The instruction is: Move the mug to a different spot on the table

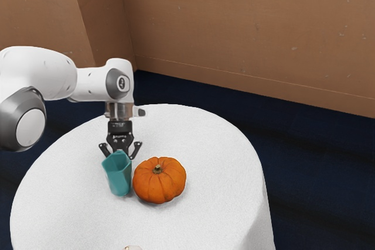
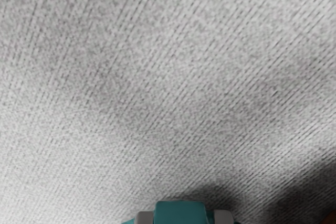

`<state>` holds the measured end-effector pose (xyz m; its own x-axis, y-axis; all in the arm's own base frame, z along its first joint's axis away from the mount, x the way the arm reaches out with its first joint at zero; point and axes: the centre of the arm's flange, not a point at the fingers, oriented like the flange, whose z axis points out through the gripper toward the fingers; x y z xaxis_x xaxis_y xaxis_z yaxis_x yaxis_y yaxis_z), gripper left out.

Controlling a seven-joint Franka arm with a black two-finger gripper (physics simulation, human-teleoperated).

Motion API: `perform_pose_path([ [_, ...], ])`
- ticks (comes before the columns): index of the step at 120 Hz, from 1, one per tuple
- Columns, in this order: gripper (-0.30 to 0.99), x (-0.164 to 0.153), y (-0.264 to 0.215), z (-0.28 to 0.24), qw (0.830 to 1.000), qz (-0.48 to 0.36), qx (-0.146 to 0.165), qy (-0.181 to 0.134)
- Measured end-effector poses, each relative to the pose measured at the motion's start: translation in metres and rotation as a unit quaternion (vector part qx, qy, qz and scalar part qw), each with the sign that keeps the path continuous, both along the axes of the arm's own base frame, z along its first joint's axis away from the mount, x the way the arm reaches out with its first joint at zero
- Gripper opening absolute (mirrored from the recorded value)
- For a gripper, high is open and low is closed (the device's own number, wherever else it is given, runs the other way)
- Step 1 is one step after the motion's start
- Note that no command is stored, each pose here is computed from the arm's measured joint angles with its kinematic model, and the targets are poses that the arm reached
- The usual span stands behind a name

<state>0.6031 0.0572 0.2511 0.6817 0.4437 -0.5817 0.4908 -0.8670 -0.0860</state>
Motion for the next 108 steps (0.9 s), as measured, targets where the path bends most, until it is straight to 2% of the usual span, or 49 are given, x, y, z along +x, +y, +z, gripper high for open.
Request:
perform_pose_path([
  [17, -0.05, -0.006, 0.001, -0.010, 1.000, 0.003, -0.001, 0.005],
  [39, 0.34, -0.004, 0.000, -0.010, 1.000, 0.007, -0.006, -0.002],
  [60, 0.54, -0.001, 0.008, 0.000, 1.000, 0.012, -0.003, -0.013],
  [88, 0.64, 0.033, 0.018, 0.066, 0.996, 0.007, 0.007, -0.089],
  [98, 0.66, 0.047, 0.025, 0.121, 0.990, 0.005, 0.016, -0.142],
  [108, 0.67, 0.044, 0.024, 0.213, 0.976, -0.023, 0.036, -0.214],
])
